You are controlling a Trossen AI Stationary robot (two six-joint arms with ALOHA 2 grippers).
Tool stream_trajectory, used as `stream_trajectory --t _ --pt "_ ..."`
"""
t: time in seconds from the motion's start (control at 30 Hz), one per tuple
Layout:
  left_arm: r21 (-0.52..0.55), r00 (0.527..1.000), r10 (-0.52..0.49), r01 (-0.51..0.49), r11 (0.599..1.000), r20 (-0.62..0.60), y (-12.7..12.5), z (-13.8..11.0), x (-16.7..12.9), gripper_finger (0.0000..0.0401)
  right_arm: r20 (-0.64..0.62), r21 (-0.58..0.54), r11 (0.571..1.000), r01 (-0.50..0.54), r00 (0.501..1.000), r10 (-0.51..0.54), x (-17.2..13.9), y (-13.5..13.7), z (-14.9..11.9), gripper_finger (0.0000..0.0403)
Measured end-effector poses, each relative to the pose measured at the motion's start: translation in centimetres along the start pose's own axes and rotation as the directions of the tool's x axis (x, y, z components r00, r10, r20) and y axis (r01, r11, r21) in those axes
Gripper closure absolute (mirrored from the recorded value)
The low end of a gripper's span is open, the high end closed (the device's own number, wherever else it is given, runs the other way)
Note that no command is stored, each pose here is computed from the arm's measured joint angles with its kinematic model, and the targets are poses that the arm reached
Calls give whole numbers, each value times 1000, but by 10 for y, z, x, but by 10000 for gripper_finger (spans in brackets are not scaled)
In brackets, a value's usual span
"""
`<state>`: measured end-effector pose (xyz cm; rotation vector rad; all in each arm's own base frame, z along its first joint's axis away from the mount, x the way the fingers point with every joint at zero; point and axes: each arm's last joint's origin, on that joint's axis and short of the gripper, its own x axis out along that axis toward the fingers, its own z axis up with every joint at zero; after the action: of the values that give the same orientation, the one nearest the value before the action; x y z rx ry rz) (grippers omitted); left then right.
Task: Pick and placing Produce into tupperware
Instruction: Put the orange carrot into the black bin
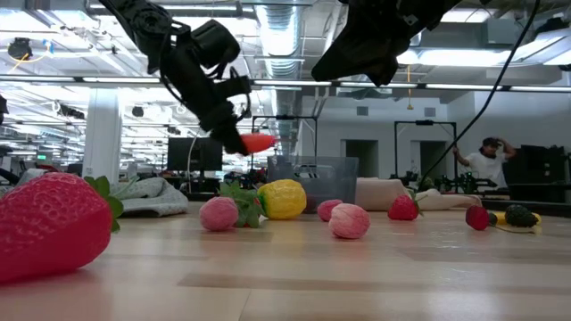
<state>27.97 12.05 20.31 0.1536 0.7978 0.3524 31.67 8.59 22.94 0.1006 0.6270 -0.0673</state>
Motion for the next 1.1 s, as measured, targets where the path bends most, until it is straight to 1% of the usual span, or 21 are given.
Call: stream_trajectory --t 0.17,0.3,0.5,0.63,1.1 --pt "-48 987 -95 102 994 127 -5 11 1 234 1 0 1000 0 1000 0 0 0 0 360" --pt "-73 961 -174 194 978 215 -10 19 -1 234 1 0 1000 0 1000 0 0 0 0 360" --pt "-125 924 -211 262 957 318 -11 28 -3 234 2 1 1000 -1 1000 1 0 0 0 360" --pt "-145 909 -214 281 949 356 -10 32 -5 234 5 1 1000 -2 1000 2 0 0 1 360" --pt "-155 904 -218 291 944 367 -12 33 -5 234 5 0 1000 -2 1000 2 0 0 1 360"
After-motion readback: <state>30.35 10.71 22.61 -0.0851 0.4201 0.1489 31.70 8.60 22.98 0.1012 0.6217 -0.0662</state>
